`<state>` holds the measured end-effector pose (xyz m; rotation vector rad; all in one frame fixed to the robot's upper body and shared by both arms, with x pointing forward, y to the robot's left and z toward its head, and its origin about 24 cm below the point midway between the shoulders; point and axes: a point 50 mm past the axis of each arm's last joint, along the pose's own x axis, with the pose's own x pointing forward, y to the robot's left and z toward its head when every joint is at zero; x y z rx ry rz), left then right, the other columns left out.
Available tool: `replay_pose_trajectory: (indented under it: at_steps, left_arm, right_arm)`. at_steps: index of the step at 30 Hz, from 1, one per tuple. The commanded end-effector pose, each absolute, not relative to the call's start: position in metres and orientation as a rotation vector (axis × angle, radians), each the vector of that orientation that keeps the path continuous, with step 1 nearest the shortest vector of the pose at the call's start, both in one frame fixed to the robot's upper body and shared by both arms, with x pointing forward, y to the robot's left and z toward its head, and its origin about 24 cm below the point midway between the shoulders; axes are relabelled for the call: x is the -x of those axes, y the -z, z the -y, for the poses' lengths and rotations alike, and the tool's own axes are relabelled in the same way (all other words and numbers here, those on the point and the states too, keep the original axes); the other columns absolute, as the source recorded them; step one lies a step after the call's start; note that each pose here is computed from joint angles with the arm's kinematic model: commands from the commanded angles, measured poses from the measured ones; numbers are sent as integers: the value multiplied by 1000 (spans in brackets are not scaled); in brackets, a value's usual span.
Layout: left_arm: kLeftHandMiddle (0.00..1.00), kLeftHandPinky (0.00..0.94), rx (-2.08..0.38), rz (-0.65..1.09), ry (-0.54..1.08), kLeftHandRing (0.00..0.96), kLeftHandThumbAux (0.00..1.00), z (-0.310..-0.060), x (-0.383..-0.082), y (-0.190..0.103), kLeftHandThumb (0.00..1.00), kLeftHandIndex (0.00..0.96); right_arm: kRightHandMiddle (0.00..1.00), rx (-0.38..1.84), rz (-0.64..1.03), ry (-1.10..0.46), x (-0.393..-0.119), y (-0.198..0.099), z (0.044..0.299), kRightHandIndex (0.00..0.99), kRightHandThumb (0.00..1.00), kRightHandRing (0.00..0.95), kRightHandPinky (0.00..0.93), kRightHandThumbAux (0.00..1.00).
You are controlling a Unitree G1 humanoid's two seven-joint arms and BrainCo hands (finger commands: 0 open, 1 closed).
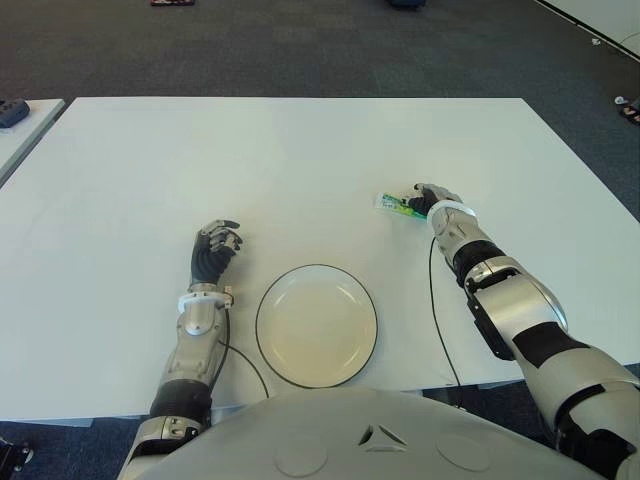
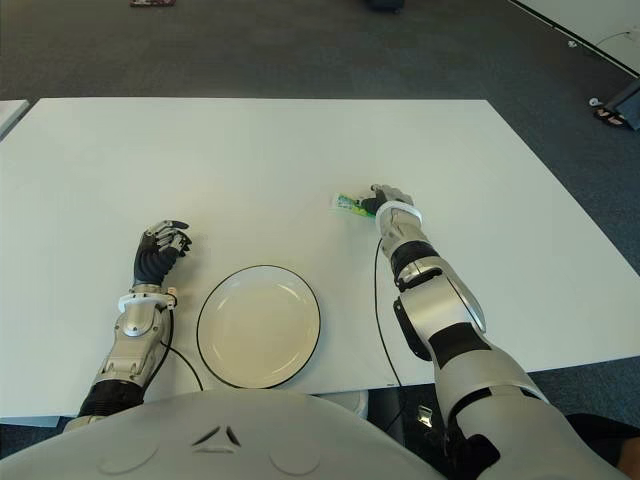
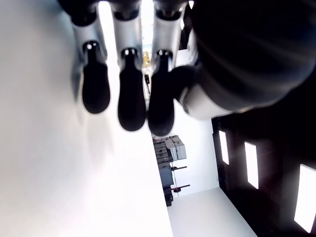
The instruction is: Put the toothpaste on the table into the plate.
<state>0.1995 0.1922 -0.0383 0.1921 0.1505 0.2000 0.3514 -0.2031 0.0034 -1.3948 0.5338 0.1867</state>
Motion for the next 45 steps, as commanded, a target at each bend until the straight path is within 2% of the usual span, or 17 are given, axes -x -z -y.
replay_pose_trajectory:
  at_steps: [1, 9, 19, 36, 38, 41, 45]
  left_arm:
    - [619, 602, -191, -258, -199, 628, 718, -192, -185, 56, 705, 430]
    - [593, 567, -208, -277, -193, 613, 720, -194, -184, 58, 703, 429]
    - [626, 612, -211, -253, -209, 632, 719, -192, -187, 55, 705, 430]
    - [630, 612, -193, -249, -197, 637, 717, -192, -188, 54, 705, 430]
    - [629, 607, -193, -250, -197, 635, 717, -192, -189, 54, 705, 430]
    - [548, 602, -195, -252, -197, 626, 693, -192, -189, 54, 790, 406]
    - [514, 589, -200, -256, -198, 617, 684, -192, -189, 54, 823, 397]
  right_arm:
    - [0, 1436, -556, -271, -345, 9, 196, 0, 513, 0, 0, 195]
    - [0, 1490, -577, -327, -341, 14, 196, 0, 503, 0, 0, 188]
    - [0, 1532, -595, -373, -335, 22, 195, 0, 492, 0, 0, 185]
    - [0, 1440, -584, -290, -339, 16, 196, 0, 474, 0, 0, 255]
    - [0, 1426, -570, -269, -339, 16, 196, 0, 461, 0, 0, 274]
    - [0, 1410, -555, -242, -339, 16, 196, 0, 395, 0, 0, 357]
    - [0, 1380, -533, -200, -339, 15, 197, 0, 329, 0, 0, 427]
